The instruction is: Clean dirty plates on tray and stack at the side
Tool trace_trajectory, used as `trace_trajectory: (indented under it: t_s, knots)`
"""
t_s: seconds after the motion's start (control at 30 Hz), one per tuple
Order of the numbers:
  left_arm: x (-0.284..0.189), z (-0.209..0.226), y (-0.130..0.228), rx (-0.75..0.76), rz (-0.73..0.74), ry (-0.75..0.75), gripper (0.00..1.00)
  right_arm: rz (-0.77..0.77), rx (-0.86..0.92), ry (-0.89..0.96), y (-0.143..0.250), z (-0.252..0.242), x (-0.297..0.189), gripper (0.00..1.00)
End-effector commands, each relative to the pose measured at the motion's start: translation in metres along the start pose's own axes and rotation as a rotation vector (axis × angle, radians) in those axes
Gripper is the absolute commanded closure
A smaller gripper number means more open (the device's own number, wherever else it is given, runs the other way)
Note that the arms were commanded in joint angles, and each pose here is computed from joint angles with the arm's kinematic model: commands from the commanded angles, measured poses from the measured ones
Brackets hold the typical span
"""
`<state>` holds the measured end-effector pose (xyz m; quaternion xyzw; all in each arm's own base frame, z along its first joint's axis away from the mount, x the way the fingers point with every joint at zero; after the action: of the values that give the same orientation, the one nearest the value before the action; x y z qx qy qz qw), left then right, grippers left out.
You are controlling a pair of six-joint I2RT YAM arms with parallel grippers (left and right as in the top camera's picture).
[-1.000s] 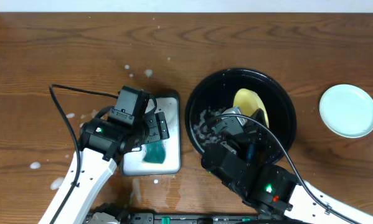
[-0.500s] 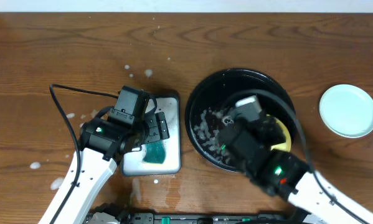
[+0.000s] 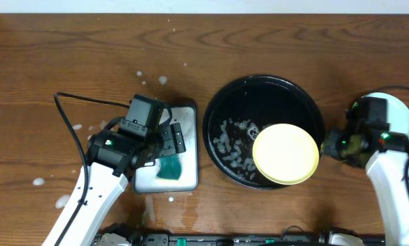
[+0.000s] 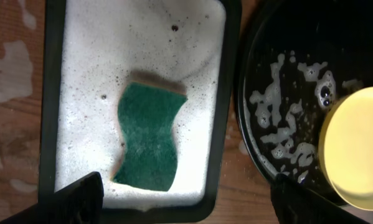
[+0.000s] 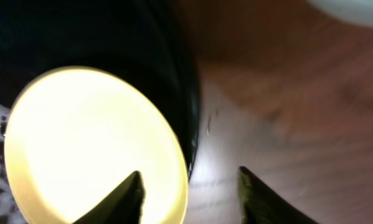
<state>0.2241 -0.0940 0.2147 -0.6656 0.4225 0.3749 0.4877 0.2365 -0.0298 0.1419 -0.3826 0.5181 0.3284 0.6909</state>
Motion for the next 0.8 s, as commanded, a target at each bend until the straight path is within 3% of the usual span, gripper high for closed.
trace_trajectory:
  t_s: [0.0, 0.17, 0.23, 0.3, 0.4, 0.57, 0.77]
  knots:
    - [-0.003, -0.001, -0.003, -0.001, -0.007, 0.005, 0.14, 0.178, 0.040, -0.159, 0.009, 0.002, 0.017, 0.47]
    - [-0.003, -0.001, -0.003, -0.001, -0.008, 0.005, 0.14, 0.287, 0.031, -0.134, 0.016, 0.002, 0.040, 0.46]
    - [-0.003, -0.001, -0.003, -0.001, -0.008, 0.005, 0.14, 0.307, 0.024, -0.119, 0.017, 0.002, 0.047, 0.51]
    - [-0.003, -0.001, -0.003, -0.001, -0.008, 0.005, 0.14, 0.317, 0.027, -0.115, 0.017, 0.001, 0.052, 0.72]
    - [-0.003, -0.001, -0.003, -0.001, -0.008, 0.005, 0.13, 0.304, 0.043, -0.110, 0.015, 0.001, 0.053, 0.96]
    - [-0.003, -0.001, -0.003, -0.001, -0.008, 0.005, 0.14, 0.232, 0.030, -0.141, 0.008, 0.005, 0.040, 0.99]
    - [-0.003, -0.001, -0.003, -0.001, -0.008, 0.005, 0.14, 0.029, -0.085, -0.231, -0.001, 0.024, -0.001, 0.99]
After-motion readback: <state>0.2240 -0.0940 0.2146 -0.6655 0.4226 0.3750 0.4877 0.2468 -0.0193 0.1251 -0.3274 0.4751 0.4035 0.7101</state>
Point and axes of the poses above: each gripper's point midway between its finger pads, its own x axis out along the fingers, its own z axis along the line the jaws close on, y = z × x, the point moved 6 cm from there along -x, back along the fingers, and after that the axes turned 3 degrees about x, right-handed, at the moved point
